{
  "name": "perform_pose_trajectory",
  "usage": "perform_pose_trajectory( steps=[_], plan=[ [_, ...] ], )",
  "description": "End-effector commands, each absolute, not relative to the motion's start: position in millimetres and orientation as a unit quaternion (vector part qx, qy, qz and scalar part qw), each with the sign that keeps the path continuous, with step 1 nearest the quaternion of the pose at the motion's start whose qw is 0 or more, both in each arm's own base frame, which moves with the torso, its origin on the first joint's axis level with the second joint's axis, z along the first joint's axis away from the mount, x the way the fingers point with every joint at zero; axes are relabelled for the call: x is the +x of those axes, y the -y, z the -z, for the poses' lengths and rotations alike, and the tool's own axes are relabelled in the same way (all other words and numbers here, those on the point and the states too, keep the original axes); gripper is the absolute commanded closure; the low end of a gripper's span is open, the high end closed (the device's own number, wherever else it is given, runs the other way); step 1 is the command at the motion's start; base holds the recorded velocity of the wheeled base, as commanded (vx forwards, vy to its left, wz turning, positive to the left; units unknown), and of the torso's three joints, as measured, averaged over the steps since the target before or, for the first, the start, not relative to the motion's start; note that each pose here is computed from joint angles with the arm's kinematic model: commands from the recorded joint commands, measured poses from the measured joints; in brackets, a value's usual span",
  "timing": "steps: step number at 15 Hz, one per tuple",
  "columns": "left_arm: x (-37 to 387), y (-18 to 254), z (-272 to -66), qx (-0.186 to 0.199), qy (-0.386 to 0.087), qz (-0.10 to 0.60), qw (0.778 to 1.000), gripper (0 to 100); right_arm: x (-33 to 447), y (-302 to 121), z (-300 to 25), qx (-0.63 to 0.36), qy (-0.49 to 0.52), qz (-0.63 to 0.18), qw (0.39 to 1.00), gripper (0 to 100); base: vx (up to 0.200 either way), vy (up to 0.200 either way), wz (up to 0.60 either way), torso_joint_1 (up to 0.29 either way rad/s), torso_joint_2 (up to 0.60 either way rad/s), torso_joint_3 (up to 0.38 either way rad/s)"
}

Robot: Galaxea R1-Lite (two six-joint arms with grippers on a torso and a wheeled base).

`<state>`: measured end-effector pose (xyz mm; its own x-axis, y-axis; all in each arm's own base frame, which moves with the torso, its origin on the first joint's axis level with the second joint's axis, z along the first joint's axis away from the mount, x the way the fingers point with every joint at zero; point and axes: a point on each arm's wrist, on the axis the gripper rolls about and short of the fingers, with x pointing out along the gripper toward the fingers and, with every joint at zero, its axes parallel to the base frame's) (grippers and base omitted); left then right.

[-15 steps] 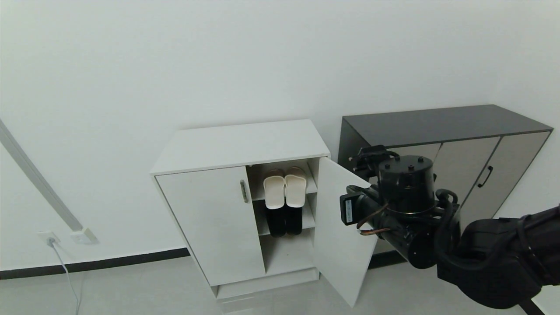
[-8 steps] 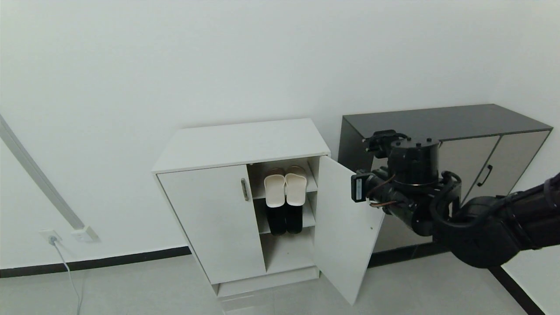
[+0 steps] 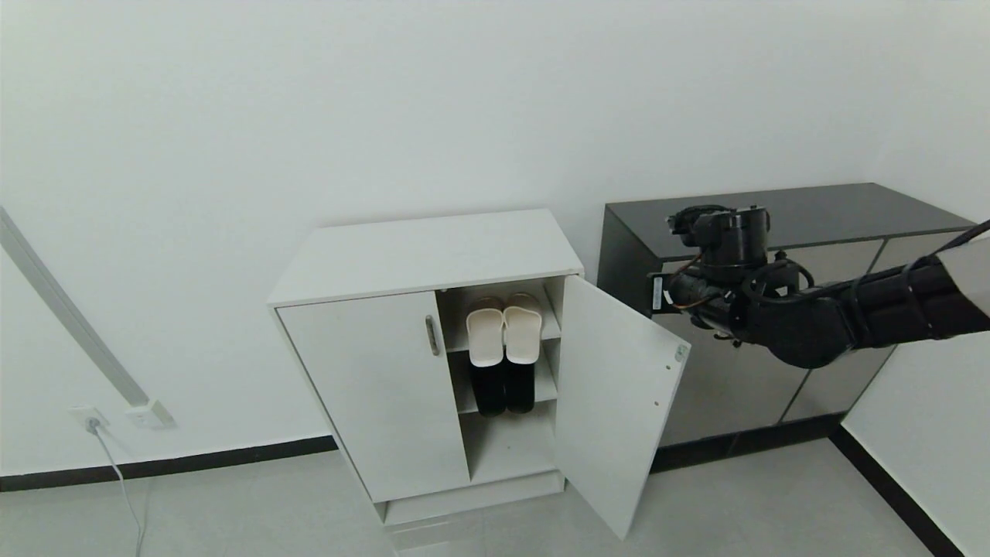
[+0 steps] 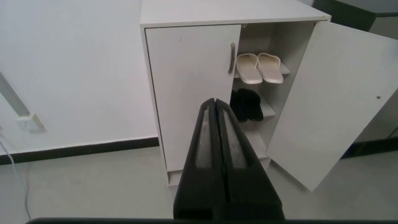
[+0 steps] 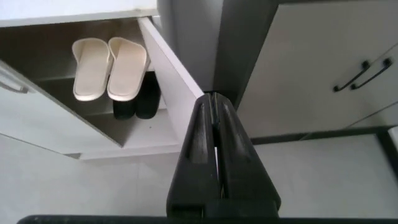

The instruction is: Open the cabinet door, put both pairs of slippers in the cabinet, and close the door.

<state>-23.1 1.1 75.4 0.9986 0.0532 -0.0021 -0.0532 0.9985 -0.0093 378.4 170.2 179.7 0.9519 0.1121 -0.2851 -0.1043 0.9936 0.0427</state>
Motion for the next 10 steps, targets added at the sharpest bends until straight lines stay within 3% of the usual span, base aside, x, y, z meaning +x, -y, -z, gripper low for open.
perform_pose_trajectory(
  steps=[1, 10],
  plan=[
    [-23, -1, -75, -0.005, -0.001, -0.027, 1.0, 100, 401, -164, -152, 0.023, -0.17, -0.044, 0.984, 100, 0.0, 0.0, 0.0, 0.0, 0.0, 0.0],
    [-23, -1, -75, -0.005, -0.001, -0.027, 1.0, 100, 426, -145, -130, 0.029, -0.191, -0.029, 0.981, 100, 0.0, 0.0, 0.0, 0.0, 0.0, 0.0]
  ],
)
